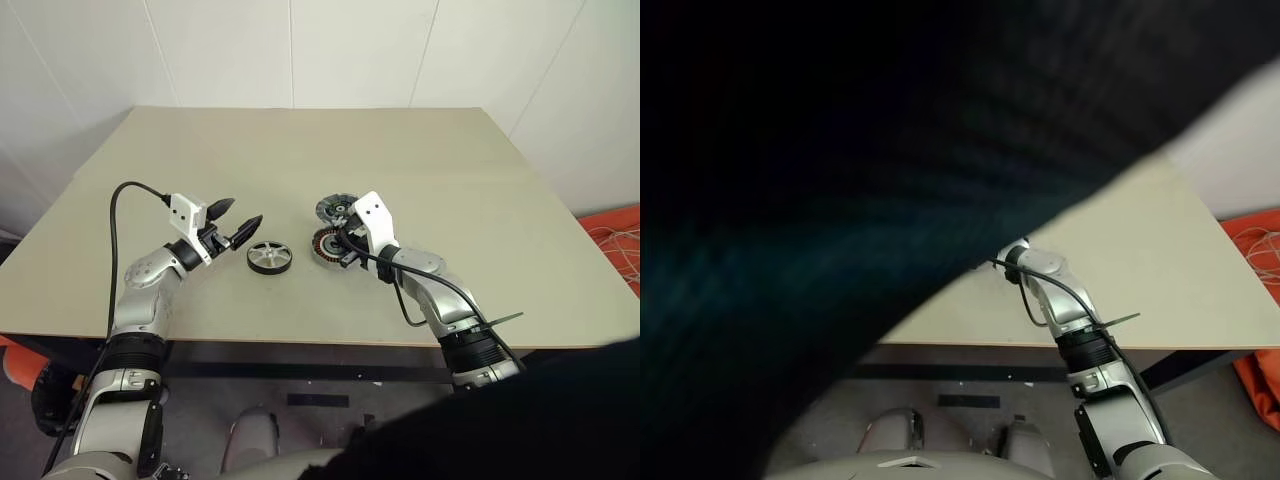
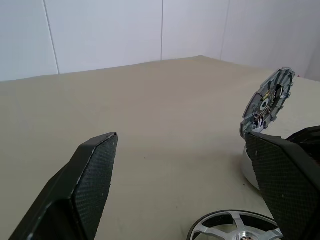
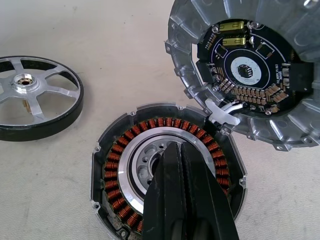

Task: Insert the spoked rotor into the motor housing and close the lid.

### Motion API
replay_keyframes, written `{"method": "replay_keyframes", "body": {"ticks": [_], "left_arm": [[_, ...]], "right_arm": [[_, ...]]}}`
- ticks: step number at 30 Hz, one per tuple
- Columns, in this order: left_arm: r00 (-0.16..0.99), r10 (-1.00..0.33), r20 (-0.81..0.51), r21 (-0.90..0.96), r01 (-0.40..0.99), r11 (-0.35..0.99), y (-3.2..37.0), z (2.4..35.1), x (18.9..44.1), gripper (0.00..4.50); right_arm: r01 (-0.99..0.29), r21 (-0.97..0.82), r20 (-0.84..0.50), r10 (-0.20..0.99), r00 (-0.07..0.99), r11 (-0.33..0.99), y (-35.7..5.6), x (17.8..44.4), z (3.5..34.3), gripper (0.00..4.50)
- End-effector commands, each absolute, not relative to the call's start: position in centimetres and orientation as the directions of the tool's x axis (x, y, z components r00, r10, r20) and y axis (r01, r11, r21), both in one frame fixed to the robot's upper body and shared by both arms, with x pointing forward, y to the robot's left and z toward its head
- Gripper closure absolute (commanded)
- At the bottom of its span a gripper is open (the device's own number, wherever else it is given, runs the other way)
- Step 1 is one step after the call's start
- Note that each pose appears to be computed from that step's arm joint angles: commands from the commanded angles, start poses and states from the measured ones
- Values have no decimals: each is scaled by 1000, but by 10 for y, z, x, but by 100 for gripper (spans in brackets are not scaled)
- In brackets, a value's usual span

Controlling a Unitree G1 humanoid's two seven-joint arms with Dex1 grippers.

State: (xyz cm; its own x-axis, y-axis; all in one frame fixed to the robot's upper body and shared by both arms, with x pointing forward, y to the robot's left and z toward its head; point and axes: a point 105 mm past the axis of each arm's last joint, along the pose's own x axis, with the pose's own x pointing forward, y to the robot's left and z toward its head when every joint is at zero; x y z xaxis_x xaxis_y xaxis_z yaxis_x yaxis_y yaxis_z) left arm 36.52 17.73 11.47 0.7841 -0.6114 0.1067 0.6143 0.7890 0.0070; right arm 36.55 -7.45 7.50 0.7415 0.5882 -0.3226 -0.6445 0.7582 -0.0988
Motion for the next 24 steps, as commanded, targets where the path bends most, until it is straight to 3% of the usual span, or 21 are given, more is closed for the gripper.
{"method": "replay_keyframes", "body": {"ticks": [1, 12, 24], "left_arm": [[782, -608, 139, 49, 608, 792, 180, 128, 365, 19], [790, -597, 143, 56, 596, 801, 185, 132, 367, 19], [797, -587, 141, 58, 586, 809, 188, 131, 367, 19]], "right_arm": [[-634, -112, -303, 581, 756, 766, -77, 367, 80, 447], [-589, -38, -345, 543, 766, 807, -75, 355, 59, 447], [-537, -66, -359, 482, 799, 841, -90, 360, 57, 447]]}}
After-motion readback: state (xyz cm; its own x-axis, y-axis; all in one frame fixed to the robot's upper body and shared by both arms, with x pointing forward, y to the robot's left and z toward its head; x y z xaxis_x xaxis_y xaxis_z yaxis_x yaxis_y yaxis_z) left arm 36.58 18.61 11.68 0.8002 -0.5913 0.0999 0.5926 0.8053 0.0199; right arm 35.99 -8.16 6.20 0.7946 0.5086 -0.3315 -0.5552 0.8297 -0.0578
